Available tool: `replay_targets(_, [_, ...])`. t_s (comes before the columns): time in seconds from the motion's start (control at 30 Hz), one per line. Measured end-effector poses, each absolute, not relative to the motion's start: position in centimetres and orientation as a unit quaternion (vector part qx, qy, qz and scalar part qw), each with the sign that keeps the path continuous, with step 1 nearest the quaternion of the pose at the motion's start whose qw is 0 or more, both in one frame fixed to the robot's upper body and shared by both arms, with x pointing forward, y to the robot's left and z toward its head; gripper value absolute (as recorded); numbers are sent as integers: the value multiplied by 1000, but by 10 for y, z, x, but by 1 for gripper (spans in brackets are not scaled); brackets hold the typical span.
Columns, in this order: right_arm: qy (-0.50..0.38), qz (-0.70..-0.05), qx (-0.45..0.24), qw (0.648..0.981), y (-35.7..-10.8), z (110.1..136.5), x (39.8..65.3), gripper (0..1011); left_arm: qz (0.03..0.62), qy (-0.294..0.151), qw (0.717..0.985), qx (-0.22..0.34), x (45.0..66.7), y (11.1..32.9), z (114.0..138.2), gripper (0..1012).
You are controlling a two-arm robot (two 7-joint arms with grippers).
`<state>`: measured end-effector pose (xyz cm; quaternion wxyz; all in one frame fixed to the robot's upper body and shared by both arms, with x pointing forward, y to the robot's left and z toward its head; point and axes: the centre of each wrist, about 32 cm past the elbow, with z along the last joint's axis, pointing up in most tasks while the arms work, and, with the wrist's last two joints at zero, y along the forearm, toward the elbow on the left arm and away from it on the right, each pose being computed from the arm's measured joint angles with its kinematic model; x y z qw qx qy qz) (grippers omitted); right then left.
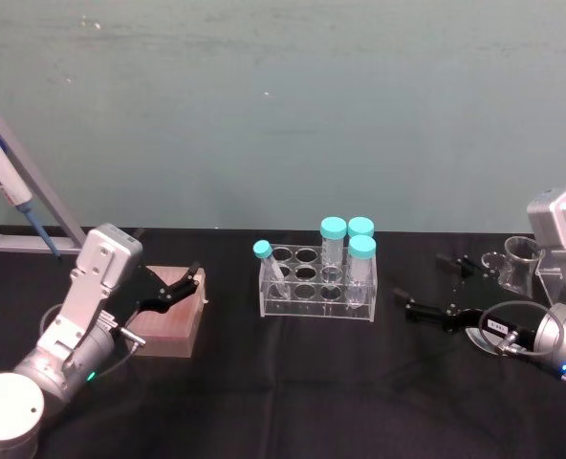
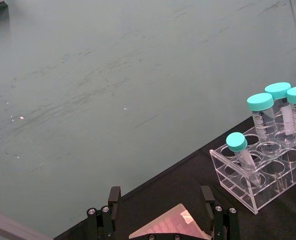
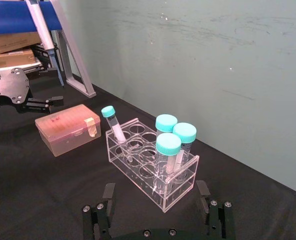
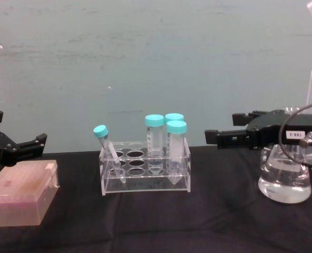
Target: Place the experimental apparatus aside using one hand.
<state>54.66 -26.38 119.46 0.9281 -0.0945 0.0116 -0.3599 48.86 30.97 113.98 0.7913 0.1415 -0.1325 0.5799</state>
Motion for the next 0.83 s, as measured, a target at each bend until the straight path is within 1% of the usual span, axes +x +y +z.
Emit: replay_targets(0.83, [11, -364, -93, 927, -264, 1195, 546, 1000, 580, -132, 791, 141, 489, 310, 1140, 1000])
